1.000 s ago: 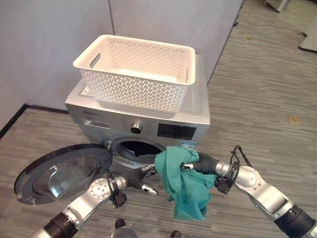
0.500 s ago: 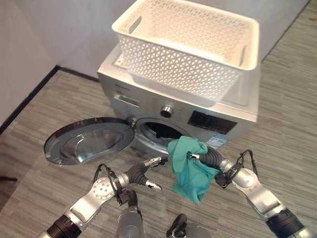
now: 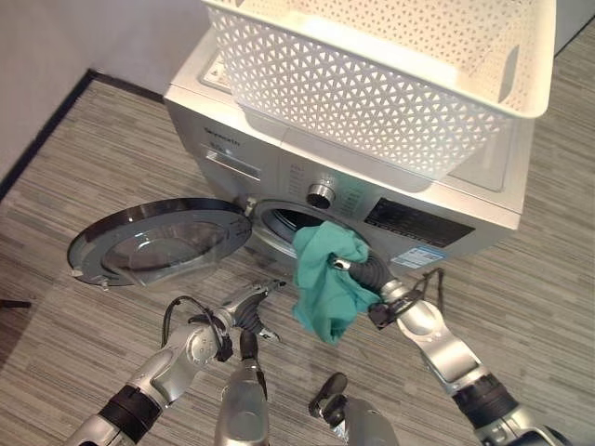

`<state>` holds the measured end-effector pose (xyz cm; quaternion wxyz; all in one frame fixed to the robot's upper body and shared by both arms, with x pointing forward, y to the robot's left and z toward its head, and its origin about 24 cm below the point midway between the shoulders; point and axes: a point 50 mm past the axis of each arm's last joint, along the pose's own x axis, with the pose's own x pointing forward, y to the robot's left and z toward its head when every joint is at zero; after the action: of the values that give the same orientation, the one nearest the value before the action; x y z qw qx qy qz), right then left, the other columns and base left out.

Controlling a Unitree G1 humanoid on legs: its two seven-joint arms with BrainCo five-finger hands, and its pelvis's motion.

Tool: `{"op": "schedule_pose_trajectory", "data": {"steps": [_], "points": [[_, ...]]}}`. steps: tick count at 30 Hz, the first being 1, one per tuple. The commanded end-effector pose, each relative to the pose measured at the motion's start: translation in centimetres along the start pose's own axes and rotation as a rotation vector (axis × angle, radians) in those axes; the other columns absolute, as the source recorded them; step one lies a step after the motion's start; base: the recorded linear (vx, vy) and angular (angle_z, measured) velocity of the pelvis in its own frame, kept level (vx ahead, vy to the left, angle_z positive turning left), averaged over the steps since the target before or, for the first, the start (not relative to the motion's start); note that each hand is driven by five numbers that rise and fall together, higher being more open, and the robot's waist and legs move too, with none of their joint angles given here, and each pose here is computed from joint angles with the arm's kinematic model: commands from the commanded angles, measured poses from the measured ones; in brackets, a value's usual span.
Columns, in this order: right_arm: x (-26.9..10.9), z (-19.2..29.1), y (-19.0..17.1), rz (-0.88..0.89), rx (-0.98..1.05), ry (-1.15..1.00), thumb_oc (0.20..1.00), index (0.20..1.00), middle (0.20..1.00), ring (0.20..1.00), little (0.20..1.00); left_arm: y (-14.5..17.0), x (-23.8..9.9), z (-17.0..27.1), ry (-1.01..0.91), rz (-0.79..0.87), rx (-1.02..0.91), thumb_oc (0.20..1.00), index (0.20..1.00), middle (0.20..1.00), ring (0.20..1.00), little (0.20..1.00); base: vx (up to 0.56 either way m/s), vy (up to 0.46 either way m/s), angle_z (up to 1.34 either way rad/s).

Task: Grab the laundry basket,head to the washer,open it,put in the laundry and shut it.

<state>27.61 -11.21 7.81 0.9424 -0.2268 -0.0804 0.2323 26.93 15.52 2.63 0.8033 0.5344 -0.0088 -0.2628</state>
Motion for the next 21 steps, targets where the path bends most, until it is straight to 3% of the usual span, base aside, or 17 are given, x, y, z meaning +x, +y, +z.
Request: {"op": "schedule_pose_trajectory", "data": {"steps": [1, 9, 21], "points": [[0.9, 3.8, -1.3, -0.029, 0.037, -0.188, 0.200, 0.200, 0.200, 0.200, 0.200, 2.2, 1.4, 1.0, -0.033, 0.175, 0.045, 1.000, 1.000, 1.000, 1.000, 1.000, -0.01, -0.013, -0.19], [1.3, 3.6, -1.8, -0.041, 0.039, -0.156, 0.200, 0.200, 0.200, 0.200, 0.200, 3.6, 1.8, 3.7, -0.126, 0.181, -0.054, 1.000, 1.000, 1.000, 1.000, 1.000, -0.01, -0.013, -0.04], [2.3, 2.9, -1.8, -0.089, 0.143, -0.108, 0.200, 0.200, 0.200, 0.200, 0.200, -0.6, 1.1, 5.5, -0.179, -0.031, -0.399, 1.000, 1.000, 1.000, 1.000, 1.000, 0.00, 0.000, 0.01]]}}
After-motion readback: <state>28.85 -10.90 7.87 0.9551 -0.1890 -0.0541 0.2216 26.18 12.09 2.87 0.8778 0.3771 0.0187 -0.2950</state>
